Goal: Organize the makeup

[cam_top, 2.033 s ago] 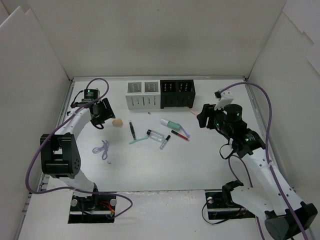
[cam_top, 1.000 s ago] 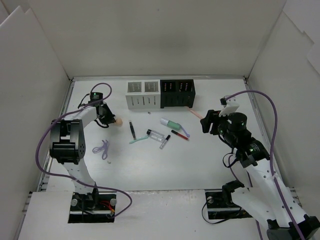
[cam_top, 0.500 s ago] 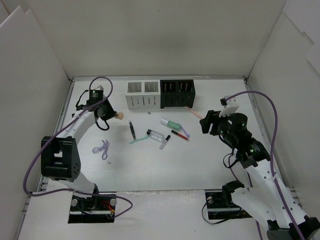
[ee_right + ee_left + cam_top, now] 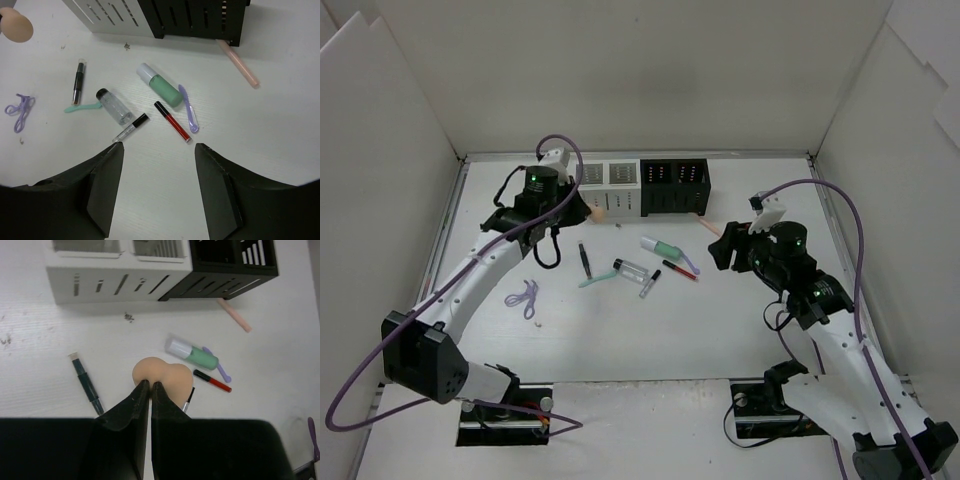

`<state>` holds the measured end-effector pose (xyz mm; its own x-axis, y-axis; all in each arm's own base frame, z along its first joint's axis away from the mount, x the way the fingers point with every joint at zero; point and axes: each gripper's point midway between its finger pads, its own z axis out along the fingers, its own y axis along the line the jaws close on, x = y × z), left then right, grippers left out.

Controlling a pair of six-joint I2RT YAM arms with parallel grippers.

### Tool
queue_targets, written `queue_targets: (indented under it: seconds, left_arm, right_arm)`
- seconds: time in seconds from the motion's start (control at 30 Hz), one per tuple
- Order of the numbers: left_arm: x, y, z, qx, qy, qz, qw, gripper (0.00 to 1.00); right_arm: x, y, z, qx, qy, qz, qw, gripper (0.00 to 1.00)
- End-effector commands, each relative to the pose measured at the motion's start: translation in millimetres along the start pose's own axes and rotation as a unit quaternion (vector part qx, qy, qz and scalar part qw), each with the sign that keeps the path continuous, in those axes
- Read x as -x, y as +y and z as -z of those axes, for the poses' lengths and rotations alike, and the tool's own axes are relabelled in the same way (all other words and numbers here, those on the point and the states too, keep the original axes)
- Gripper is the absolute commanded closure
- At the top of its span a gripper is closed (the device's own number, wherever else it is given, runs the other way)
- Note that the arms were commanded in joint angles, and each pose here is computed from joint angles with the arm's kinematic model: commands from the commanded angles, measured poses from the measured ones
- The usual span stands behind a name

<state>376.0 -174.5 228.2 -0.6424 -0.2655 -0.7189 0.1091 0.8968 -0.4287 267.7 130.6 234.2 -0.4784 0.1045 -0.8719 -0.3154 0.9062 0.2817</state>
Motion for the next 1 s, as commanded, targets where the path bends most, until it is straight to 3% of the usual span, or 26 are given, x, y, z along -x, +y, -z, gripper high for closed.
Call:
queue_targets:
  seconds: [0.0,0.3,0.53,0.7,0.73,0.97]
  left_arm:
    - [47.1,-46.7,26.2,-0.050,-0.080,-0.049,0.994,1.00]
    - [92.9,-134.4,-6.7,-0.097,-0.127,-0.167,0.973,1.00]
    - [113.5,-190.2,-33.7,-0.149,-0.187,-0.238,0.941,1.00]
    - [111.1,-214.2,-61.2,-0.179,-0.201,-0.266,0.926,1.00]
    - [123.0,-223.0,-57.5,-0.189,-0.227,-0.267,0.917,1.00]
    - [111.9,-238.5,-102.1,-0.209,-0.228,-0.285,0.907,1.00]
  right_arm:
    - [27.7,16.8,4.7,0.031,-0.038,0.000,0.999,0.44]
    - [23.6,1.4,14.7,-0.009,-0.059,-0.017,0.998,0.44]
    - [25.6,-3.3,23.3,-0.025,-0.077,-0.041,0.996,0.45]
    - [27.1,-8.8,30.4,-0.042,-0.084,-0.045,0.995,0.45]
    - [27.2,-9.8,30.9,-0.044,-0.085,-0.044,0.994,0.45]
    - [25.4,-13.3,32.2,-0.055,-0.083,-0.045,0.994,0.45]
